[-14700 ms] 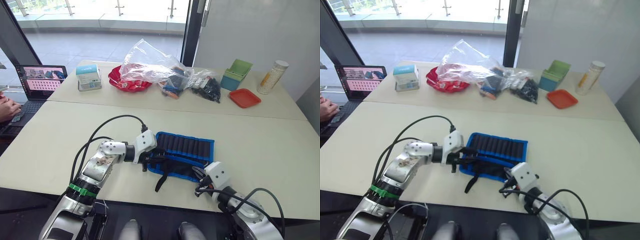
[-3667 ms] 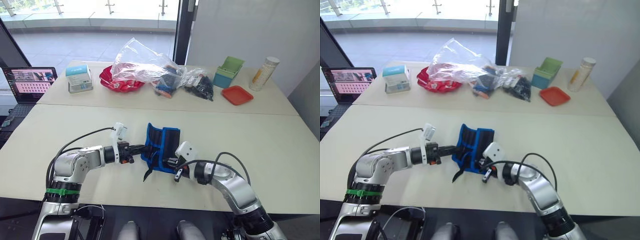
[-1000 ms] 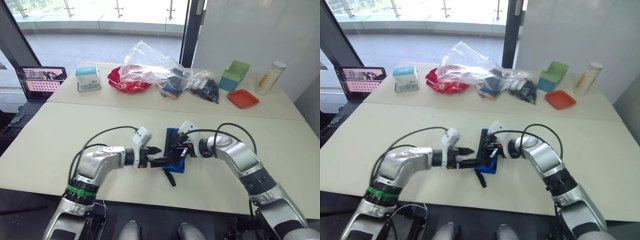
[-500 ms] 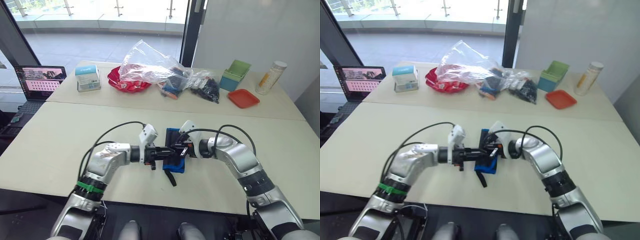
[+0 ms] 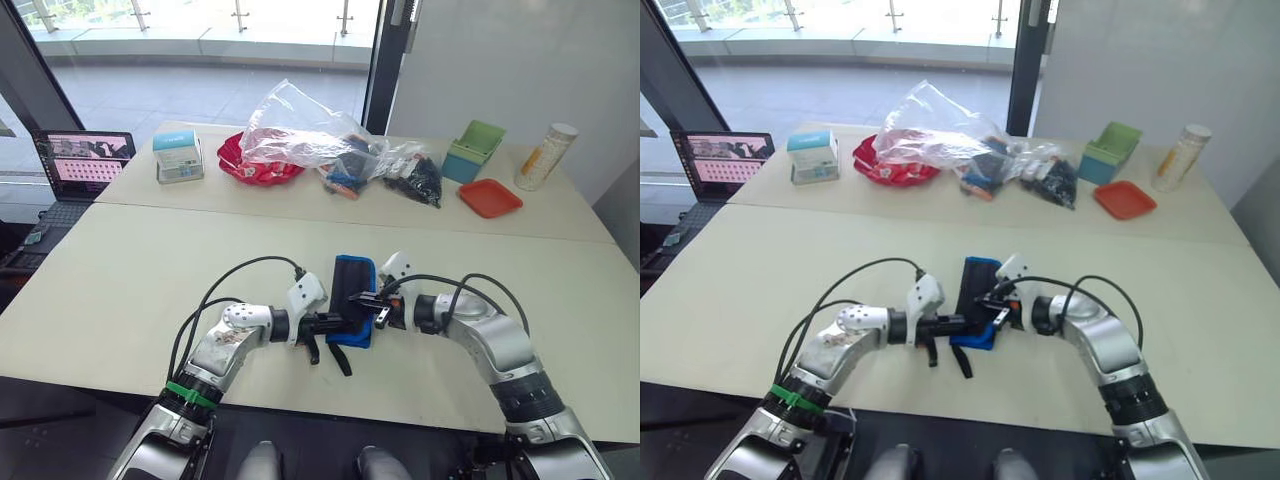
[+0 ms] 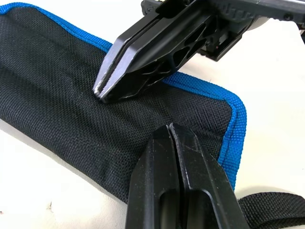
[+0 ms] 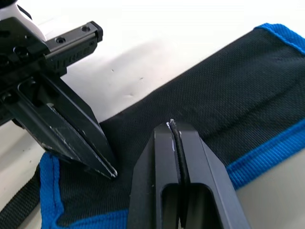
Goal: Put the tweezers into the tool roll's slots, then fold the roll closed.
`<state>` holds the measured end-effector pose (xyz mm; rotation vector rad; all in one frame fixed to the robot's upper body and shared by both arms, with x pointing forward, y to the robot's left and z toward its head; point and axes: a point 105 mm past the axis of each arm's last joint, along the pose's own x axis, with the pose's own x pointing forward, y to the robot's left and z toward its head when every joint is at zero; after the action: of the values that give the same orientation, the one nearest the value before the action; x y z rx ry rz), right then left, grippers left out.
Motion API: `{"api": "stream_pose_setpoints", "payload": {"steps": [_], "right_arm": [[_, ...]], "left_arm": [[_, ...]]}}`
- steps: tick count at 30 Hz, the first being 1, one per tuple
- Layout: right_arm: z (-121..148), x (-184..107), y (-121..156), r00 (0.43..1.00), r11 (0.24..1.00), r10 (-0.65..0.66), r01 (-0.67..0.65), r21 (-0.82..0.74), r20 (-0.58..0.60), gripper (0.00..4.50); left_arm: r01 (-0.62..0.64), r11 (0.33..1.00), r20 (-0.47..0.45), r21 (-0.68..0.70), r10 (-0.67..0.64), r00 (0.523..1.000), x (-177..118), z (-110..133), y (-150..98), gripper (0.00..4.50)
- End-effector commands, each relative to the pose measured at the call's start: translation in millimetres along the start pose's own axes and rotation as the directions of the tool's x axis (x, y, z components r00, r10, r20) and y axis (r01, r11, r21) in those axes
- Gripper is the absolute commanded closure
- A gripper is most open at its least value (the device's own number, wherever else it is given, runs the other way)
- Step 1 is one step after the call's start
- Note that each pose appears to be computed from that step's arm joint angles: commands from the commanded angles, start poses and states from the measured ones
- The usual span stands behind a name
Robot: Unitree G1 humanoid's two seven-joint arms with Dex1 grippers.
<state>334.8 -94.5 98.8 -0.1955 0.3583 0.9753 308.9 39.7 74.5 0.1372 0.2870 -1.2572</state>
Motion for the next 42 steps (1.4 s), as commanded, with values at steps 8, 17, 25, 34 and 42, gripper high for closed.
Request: {"api": "stream_pose_setpoints", "payload": {"steps": [8,17,25,34,42], "right_arm": [[-28.4,20.3,-52.3,0.967,0.977,-0.173,0.193,0.094,-0.187,4.50],[-14.8,35.0,-75.0,0.967,0.974,-0.189,0.207,0.092,-0.174,4.50],[46.5,-7.2,-44.7,0.979,1.000,-0.016,0.014,0.010,0.202,4.50],[25.6,-102.8,-32.0,0.956,0.976,-0.194,0.211,-0.058,0.222,4.24],[-44.0,-184.9,-50.7,0.854,0.873,-0.487,0.483,0.069,0.182,1.62]], "left_arm": [[-0.001,0.999,-0.121,-0.035,-0.003,0.993,-7.1,-32.9,-6.4,4.45],[-0.026,0.998,-0.102,-0.054,0.021,0.995,-11.2,-29.5,-2.7,4.45],[-0.066,0.997,0.265,-0.050,0.077,0.961,-50.8,38.4,-2.2,4.45],[-0.270,0.963,0.277,0.014,0.256,0.926,-140.3,46.3,7.9,4.49],[-0.455,0.888,0.117,-0.058,0.459,0.881,-213.1,-14.2,22.9,2.01]]}}
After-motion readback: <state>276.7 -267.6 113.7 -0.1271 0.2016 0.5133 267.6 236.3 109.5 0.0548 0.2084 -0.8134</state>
